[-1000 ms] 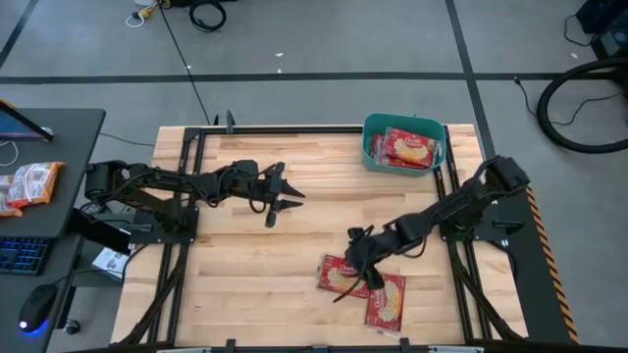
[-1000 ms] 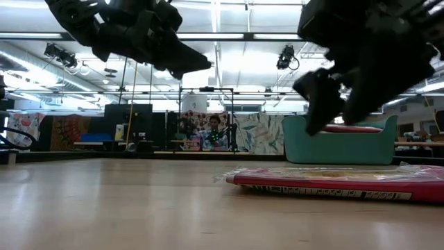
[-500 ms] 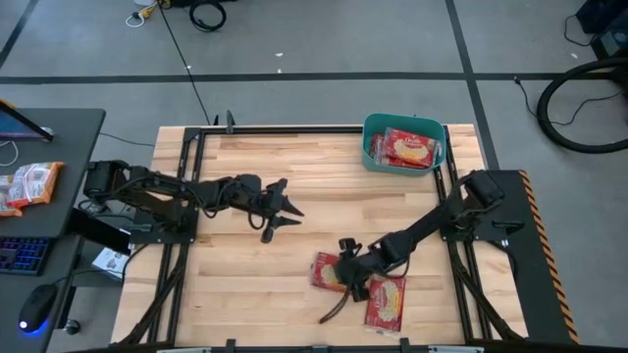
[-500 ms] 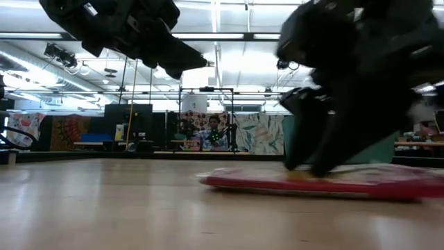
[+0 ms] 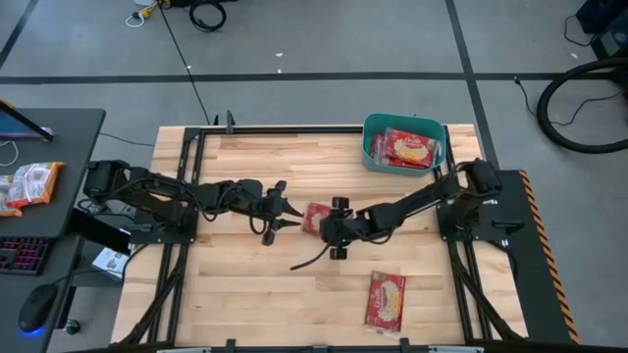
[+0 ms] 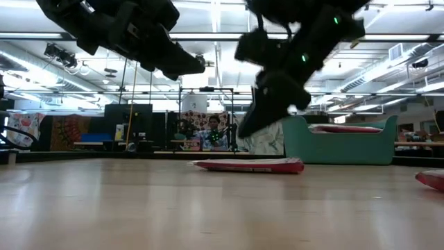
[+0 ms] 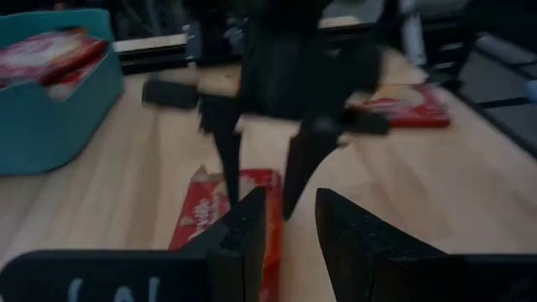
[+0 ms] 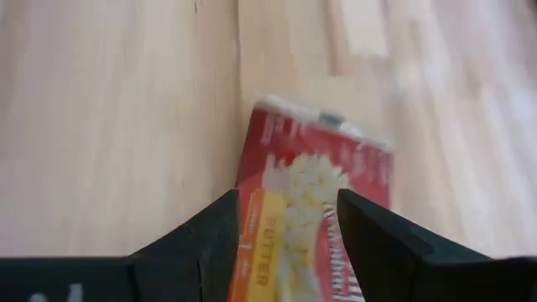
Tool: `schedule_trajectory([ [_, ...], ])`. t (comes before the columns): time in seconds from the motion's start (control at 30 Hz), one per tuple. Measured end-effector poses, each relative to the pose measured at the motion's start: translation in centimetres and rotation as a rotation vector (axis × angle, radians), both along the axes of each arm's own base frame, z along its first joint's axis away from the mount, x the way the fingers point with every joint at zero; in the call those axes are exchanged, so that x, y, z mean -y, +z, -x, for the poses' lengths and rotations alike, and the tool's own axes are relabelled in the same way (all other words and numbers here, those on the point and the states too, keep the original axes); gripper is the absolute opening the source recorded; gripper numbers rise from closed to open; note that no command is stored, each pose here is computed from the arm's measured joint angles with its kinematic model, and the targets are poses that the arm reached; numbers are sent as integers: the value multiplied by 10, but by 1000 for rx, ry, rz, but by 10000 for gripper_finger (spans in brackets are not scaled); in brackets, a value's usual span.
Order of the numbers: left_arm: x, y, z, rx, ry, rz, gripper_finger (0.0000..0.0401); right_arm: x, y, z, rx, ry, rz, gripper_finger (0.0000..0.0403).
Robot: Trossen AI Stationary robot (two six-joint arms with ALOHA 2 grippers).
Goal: Sort popcorn bags into baskets
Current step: Put the popcorn bag into the blue bin
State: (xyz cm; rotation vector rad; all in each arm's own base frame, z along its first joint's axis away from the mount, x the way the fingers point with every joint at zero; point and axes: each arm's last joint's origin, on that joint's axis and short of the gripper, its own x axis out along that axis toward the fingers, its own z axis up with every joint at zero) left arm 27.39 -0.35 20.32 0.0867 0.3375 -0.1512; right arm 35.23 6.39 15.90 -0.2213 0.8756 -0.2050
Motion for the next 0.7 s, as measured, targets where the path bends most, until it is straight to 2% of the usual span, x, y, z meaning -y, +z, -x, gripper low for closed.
schedule_trajectory([
  [0.23, -4, -28, -9, -114, 100, -87, 110, -5, 36, 5, -60, -11, 25, 205],
  [0.33, -5, -42, -12, -167, 94, -165, 110, -7, 39, 16, -121, -65, 39, 205],
  [0.6, -2, -68, -15, -273, 102, -170, 110, -20, 38, 41, -206, -239, 41, 205],
  [0.7, 9, -73, -15, -291, 66, -227, 110, -26, 33, 46, -187, -259, 73, 205],
])
